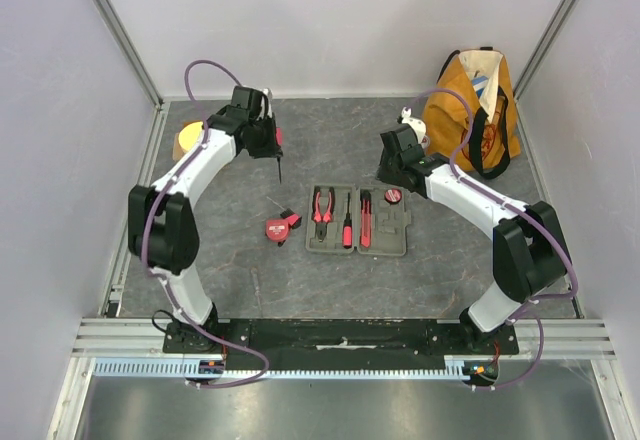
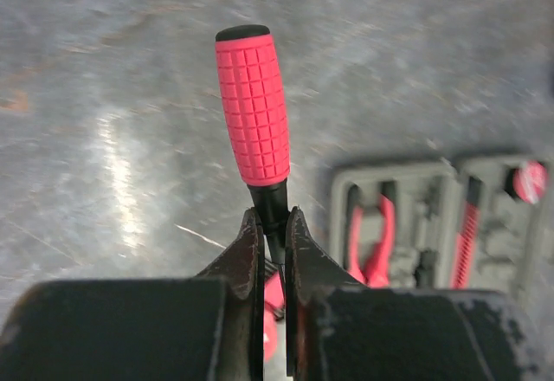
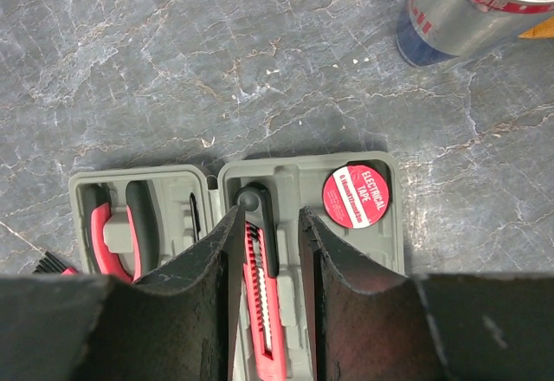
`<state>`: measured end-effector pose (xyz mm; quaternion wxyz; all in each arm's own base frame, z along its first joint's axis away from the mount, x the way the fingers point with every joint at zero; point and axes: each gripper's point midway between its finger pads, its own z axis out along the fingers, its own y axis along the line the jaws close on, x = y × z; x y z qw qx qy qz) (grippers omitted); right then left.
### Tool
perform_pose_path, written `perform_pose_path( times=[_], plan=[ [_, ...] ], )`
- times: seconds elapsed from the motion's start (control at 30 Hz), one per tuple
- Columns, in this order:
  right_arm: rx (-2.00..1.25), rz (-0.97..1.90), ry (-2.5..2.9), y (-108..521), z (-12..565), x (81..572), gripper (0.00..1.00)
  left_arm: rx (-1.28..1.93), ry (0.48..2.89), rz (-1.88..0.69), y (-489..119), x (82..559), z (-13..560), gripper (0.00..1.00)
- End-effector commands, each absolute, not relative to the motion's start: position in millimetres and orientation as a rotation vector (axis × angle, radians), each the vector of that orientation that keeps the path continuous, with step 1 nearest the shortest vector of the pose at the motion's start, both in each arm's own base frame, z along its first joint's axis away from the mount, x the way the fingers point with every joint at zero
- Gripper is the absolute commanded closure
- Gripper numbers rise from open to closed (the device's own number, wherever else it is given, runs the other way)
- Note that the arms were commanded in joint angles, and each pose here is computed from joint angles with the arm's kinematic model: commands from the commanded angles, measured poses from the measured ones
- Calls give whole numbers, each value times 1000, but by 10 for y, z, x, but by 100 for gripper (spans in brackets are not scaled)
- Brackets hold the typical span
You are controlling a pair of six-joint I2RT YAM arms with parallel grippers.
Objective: Pack the tool kit
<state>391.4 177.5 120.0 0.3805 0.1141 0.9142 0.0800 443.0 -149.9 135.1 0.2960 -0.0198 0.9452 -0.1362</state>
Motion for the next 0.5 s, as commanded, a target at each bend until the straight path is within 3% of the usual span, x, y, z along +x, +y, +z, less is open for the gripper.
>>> perform_pose_path(
  times=[0.0, 0.23, 0.47],
  plan=[
    [303, 263, 2302, 1827, 1335, 3943, 62, 69, 2418, -644, -2099, 4075, 1723, 98],
    [288, 281, 2319, 1855, 1285, 3912, 62, 179, 2469, -841, -2712, 3521, 1594, 98],
    [275, 282, 2330, 1852, 1253, 3877, 62, 193, 2600, -825, -3037, 3212, 1186, 98]
  ],
)
